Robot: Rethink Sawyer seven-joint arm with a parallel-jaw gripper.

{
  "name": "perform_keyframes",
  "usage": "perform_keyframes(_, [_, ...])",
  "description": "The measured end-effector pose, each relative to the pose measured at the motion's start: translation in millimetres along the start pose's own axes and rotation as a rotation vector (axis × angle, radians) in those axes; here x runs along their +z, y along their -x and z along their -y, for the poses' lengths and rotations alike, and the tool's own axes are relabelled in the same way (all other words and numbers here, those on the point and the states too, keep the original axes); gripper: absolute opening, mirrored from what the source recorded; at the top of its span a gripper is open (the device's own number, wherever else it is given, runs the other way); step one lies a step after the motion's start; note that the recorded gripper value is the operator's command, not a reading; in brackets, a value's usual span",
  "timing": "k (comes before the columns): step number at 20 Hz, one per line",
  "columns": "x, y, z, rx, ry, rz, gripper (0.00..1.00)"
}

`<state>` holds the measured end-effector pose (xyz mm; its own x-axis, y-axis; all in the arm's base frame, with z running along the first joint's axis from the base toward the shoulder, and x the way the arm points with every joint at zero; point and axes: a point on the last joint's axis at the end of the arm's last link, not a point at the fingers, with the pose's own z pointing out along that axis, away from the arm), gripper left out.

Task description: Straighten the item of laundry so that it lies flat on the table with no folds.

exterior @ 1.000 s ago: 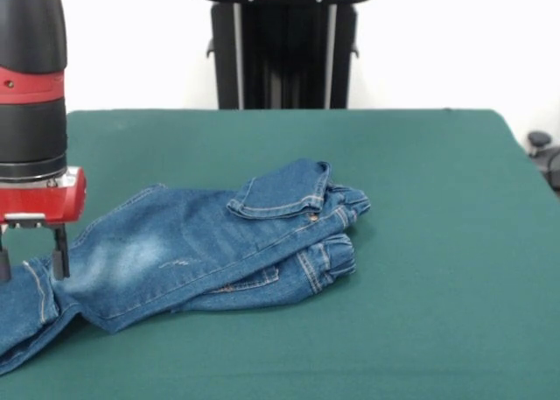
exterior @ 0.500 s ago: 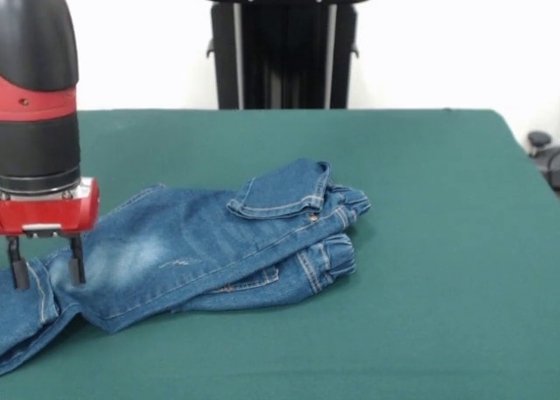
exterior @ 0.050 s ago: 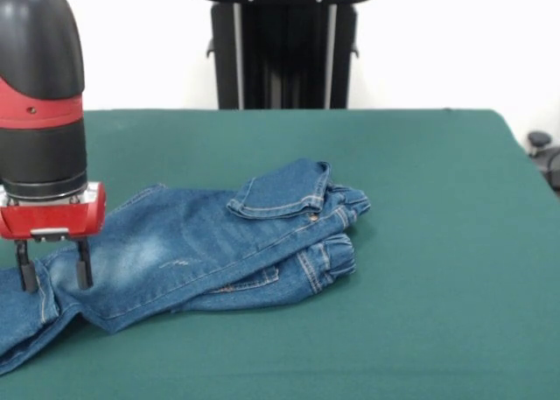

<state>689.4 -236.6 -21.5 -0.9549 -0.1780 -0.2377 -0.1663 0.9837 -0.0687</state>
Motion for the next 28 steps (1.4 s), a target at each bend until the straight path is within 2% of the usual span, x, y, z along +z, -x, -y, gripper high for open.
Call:
perform_keyframes(11, [-3,0,0,-0.005,-0.003,0.0,1.0])
perform_keyframes(16, [-24,3,-6,-0.025,-0.017,-0.007,1.0])
perform_keyframes(19, [-55,5,-25,-0.04,-0.026,-0.025,1.0])
perform_keyframes(22, [-72,7,-42,-0.045,-0.027,-0.035,1.0])
perform_keyframes(28, [-100,17,-98,-0.018,-0.021,-0.046,1.0])
